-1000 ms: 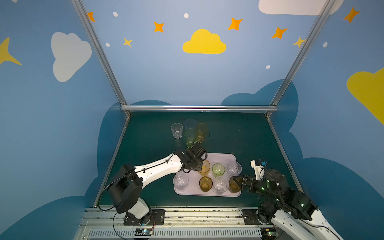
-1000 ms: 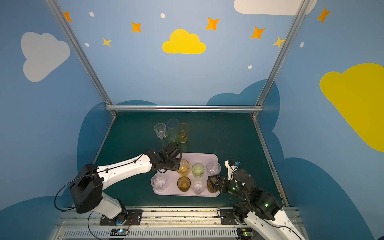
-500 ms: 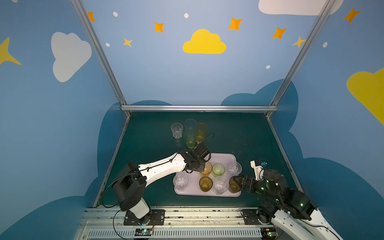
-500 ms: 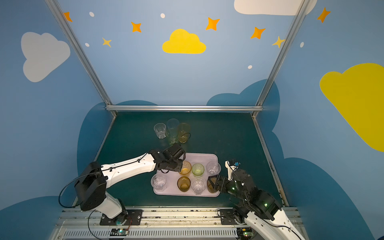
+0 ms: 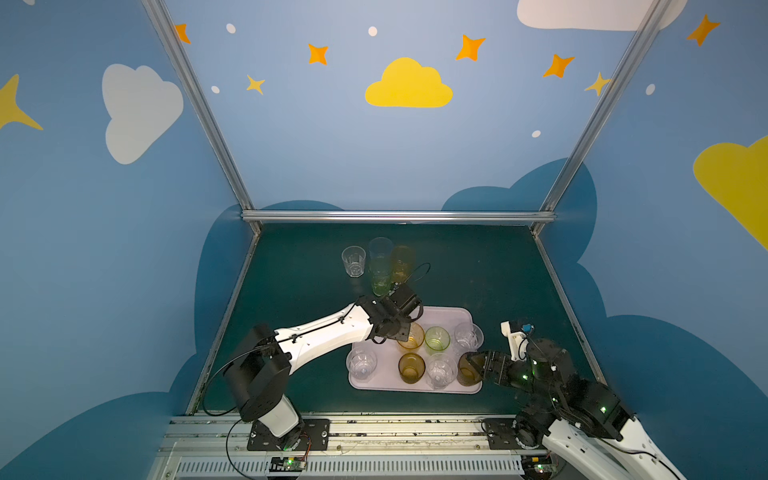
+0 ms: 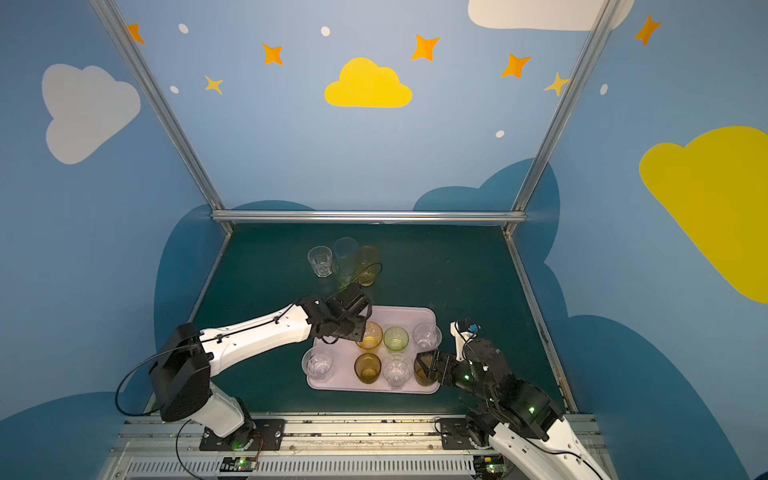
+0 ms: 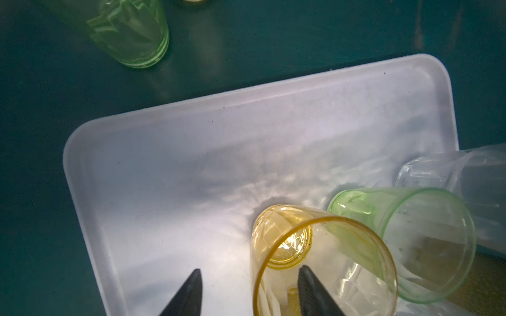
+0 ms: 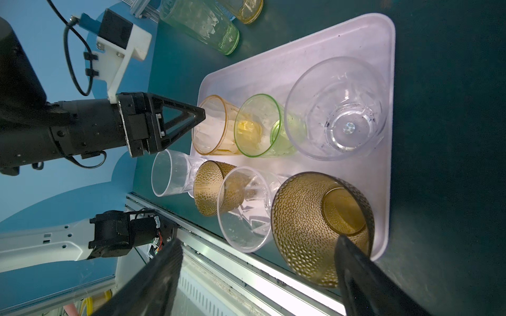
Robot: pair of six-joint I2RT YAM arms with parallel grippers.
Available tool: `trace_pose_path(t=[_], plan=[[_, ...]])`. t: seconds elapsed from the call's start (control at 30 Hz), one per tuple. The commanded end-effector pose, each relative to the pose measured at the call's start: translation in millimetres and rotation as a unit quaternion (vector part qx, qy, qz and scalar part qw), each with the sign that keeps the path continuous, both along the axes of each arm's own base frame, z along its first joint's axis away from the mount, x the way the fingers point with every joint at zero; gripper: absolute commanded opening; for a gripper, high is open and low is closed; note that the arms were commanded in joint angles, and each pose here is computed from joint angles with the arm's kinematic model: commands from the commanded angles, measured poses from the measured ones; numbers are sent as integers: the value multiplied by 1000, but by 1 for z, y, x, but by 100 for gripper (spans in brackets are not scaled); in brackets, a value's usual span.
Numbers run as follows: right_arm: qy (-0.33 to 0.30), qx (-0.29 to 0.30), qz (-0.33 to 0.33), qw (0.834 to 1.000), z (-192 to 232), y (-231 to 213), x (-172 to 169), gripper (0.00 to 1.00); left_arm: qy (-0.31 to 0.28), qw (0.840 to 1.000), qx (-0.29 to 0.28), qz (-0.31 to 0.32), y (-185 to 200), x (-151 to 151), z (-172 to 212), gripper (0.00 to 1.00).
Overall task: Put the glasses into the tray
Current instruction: 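Lower the amber glass onto the tray beside the green glass, then open the left gripper and lift it away from the amber glass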
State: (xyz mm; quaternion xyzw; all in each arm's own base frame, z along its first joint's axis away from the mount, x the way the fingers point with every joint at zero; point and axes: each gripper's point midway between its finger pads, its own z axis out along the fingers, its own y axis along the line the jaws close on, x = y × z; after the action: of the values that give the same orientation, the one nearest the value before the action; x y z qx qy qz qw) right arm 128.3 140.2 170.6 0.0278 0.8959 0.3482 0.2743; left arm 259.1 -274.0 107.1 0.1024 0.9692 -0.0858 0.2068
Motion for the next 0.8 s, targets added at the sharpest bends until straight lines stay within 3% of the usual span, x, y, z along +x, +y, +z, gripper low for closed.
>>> trace_pose_path(t=[0.0, 0.23, 0.5, 0.77], plan=[[8, -9, -12, 1000, -6, -5, 0, 86, -32, 999, 16, 10, 13, 5, 22, 73], [9, -8, -19, 1000, -6, -7, 1, 86, -77, 997, -11, 3, 23, 2, 63, 100], [-17, 16, -6, 1000, 0, 0, 2, 86, -164, 985, -36, 34, 47, 14, 107, 100], [-66, 33, -8, 997, 10, -8, 0, 86, -160, 982, -62, 85, 75, 31, 110, 100]])
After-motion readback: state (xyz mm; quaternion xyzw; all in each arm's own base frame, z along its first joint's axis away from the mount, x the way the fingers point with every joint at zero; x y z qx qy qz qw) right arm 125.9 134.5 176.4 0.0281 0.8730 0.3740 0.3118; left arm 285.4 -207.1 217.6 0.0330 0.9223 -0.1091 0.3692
